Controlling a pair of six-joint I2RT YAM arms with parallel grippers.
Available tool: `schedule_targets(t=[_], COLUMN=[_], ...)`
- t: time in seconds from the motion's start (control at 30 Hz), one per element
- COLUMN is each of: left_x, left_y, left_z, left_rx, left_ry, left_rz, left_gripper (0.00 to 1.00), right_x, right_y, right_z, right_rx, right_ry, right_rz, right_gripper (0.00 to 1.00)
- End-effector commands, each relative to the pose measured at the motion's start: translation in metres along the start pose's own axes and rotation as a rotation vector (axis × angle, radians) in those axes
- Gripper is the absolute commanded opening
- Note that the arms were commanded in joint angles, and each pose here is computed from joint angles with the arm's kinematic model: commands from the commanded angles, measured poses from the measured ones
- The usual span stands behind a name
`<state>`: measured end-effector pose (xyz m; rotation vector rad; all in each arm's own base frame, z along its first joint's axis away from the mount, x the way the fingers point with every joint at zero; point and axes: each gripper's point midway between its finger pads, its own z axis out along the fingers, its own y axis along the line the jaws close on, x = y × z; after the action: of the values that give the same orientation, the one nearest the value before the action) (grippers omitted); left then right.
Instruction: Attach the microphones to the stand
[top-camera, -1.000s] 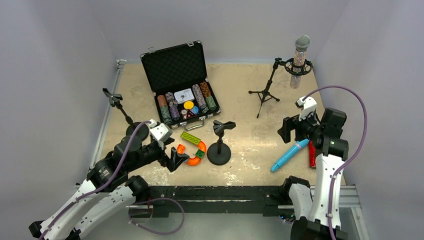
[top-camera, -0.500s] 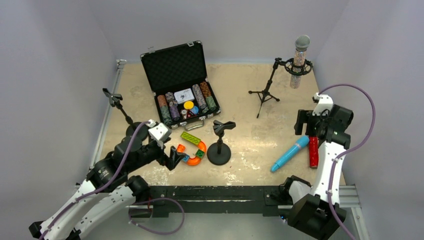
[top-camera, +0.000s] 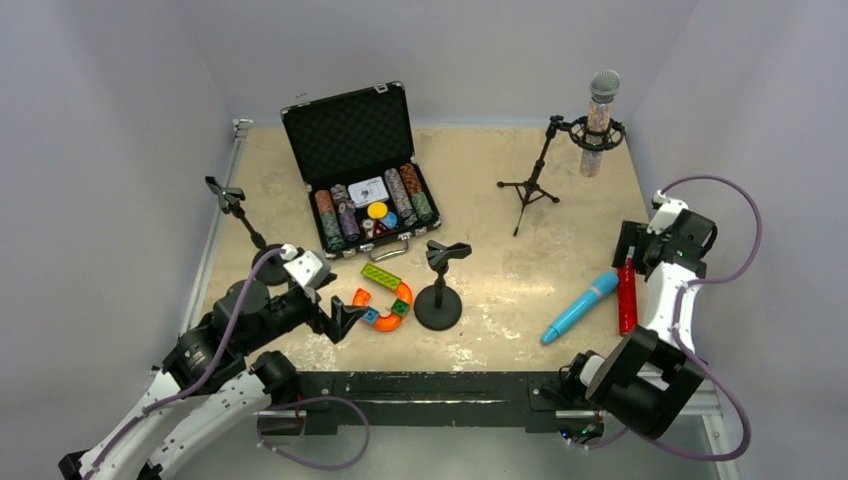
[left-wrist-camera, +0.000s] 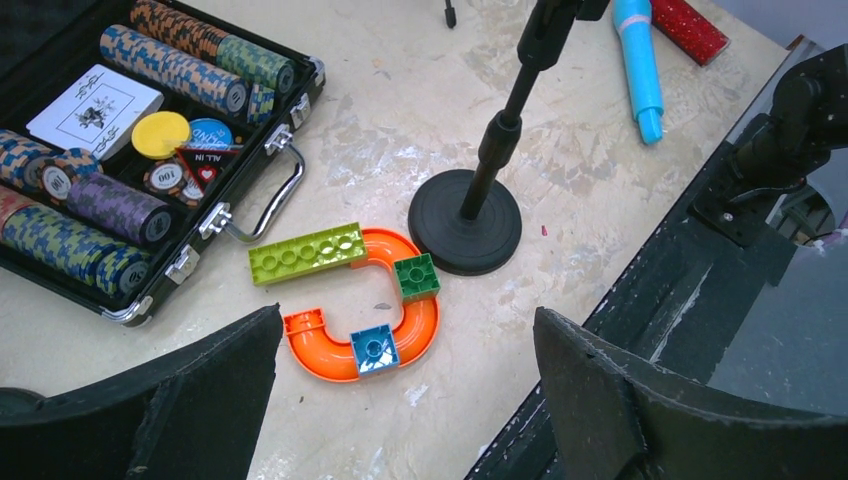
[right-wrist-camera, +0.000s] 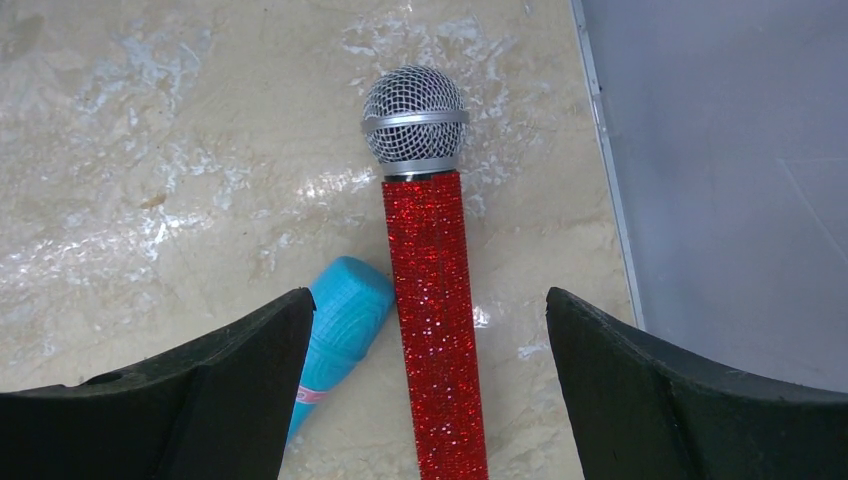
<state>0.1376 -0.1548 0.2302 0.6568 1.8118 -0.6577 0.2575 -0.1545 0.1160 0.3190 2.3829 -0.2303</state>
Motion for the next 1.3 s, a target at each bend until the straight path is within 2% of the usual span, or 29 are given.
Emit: schedule_targets(t=[0.0,0.2,0.33,0.43,0.8,0.97,1.07,1.27], left_x=[-0.01,-0.009,-0.006,-0.006,-0.004,-0.003,-0.003,-0.003], left_y=[-0.008,-0.001,0.0,0.0,0.005,0.005,0.004,0.003], left_z=[-0.005,-0.005,-0.002,-0.002,-0.001,0.0,0.0,0.0], left_rx=[0.046,0.004,-0.001,-0.001,-0.025,-0.025,-0.024,-0.016], left_ry=[-0.046,-0.043,-0.026,-0.026,-0.023,-0.018,-0.015,-0.016], left_rz=[0.011,0.009,0.008,0.008,0.005,0.006,0.007,0.008], left_gripper=[0.99,0.99,0.99,0.99,0.99,0.99,0.99,0.99], right_x=[-0.007,0.009,0.03,0.045,0.086,0.094,0.098,0.086], right_y=[-0.015,-0.033,-0.033,-0.029,-0.023,-0.022,-0.021,-0.022], right_z=[0.006,0.013,0.02,0.026,0.056,0.063,0.067,0.06], right_rx=[0.017,0.005,-0.025,-0.053,-0.125,-0.139,-0.15,-0.122], right_ry=[-0.038,0.031,0.113,0.149,0.289,0.323,0.341,0.285], right_rz=[-0.037,-0.082,-0.143,-0.178,-0.183,-0.171,-0.156,-0.15], right_gripper=[0.9,0.87,0.78,0.76,0.66,0.64,0.52,0.11])
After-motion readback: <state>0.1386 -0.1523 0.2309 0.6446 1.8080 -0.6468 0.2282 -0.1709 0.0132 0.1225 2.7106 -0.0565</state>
